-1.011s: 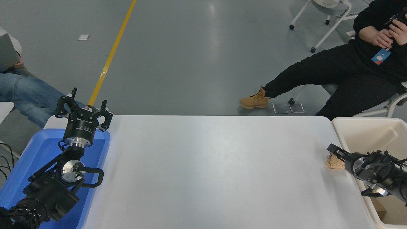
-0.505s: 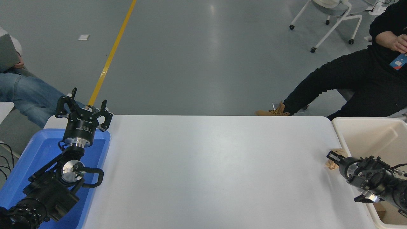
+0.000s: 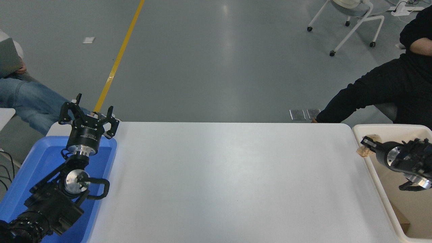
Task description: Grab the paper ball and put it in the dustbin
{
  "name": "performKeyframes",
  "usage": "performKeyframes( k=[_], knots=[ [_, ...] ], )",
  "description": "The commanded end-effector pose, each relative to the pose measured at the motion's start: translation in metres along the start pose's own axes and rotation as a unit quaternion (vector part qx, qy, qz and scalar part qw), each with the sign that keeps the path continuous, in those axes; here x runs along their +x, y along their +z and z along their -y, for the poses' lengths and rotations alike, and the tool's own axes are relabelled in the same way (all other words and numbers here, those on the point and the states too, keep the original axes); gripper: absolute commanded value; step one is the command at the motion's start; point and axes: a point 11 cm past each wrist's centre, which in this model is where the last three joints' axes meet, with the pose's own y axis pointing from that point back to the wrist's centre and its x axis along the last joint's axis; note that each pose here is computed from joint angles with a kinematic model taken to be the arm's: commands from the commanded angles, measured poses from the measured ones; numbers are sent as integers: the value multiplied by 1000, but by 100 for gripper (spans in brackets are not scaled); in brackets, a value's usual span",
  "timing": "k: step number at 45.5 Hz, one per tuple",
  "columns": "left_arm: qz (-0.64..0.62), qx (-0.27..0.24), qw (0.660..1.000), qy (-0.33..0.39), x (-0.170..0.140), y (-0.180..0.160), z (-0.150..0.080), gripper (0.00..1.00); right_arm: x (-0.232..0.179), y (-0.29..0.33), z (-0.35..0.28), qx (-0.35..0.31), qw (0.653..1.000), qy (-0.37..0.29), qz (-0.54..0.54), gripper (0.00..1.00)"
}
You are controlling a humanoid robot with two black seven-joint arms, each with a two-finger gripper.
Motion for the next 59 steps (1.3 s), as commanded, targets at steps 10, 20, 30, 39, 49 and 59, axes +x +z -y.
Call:
performKeyframes(
  k=[10,20,30,39,49,59],
  knots=[
    [0,0,1000,0,0,0,0,99,78,-71,-86,86,995,-45,-33,0],
    [0,0,1000,0,0,0,0,99,129,-112,-129,138,989,-37,-33,0],
    [0,0,1000,0,0,0,0,99,143,-120,-142,150,988,-29,-34,0],
    [0,0,1000,0,0,0,0,99,145,-108,-134,133,990,-20,-30,0],
    [0,0,1000,0,0,0,0,99,171,-36,-92,38,998,54,-18,0],
    [0,0,1000,0,0,0,0,99,161,56,-55,-55,992,99,47,0]
  ],
)
